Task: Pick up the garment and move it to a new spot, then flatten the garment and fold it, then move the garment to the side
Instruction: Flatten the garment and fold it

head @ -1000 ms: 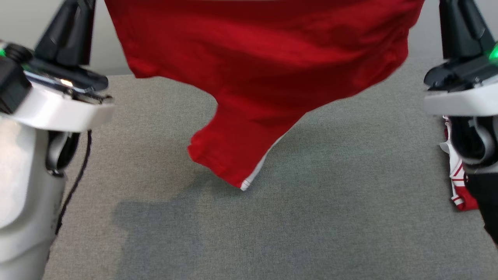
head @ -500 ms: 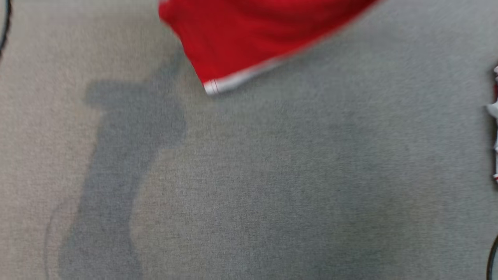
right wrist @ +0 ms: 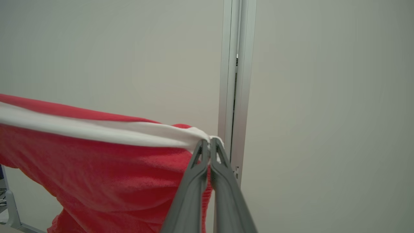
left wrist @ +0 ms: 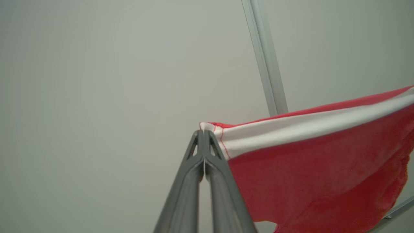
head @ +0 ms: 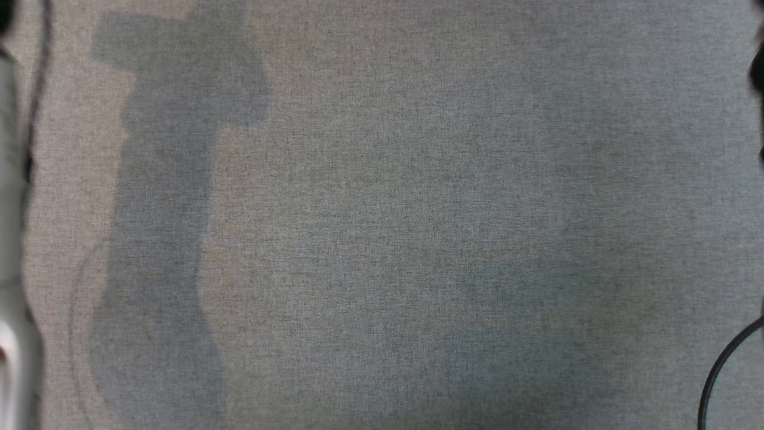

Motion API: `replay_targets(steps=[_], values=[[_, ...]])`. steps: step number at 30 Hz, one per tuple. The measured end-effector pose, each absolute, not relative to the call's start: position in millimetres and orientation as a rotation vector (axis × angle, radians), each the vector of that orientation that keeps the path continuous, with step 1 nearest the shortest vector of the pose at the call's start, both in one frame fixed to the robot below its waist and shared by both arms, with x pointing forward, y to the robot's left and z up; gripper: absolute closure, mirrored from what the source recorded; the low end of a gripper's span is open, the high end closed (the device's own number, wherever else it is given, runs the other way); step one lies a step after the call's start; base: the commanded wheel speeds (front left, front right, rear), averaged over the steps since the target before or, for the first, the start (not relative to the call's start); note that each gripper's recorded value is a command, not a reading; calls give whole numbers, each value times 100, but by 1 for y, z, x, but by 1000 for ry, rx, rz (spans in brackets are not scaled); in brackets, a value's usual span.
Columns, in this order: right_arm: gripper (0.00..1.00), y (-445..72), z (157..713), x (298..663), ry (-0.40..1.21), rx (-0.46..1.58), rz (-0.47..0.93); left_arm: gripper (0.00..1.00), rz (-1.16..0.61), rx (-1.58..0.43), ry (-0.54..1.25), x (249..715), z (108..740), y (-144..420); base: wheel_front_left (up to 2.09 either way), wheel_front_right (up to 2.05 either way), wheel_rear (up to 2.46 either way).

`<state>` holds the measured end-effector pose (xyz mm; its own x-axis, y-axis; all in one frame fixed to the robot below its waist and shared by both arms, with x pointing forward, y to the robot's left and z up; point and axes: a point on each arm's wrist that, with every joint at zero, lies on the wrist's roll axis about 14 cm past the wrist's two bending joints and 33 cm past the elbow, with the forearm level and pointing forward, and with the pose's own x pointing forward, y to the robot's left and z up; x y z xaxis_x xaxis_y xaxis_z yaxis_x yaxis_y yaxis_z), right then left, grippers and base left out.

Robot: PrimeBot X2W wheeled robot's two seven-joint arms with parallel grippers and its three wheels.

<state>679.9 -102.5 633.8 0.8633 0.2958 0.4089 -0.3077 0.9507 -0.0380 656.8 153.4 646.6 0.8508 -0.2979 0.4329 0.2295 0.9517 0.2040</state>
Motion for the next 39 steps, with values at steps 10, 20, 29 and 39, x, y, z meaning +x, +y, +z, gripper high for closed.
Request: replay_targets(steps=[10, 20, 29, 39], values=[[100, -100, 513, 610, -132, 150, 356, 100, -195, -62, -161, 591, 512, 162, 0, 0, 0], [100, -117, 501, 527, -71, 297, 293, 100, -108, -174, -51, 509, 483, 173, 0, 0, 0], [100, -121, 494, 460, -23, 349, 243, 100, -84, -197, -24, 447, 485, 174, 0, 0, 0], [100, -114, 475, 383, 55, 383, 236, 100, -50, -229, 18, 377, 474, 179, 0, 0, 0]])
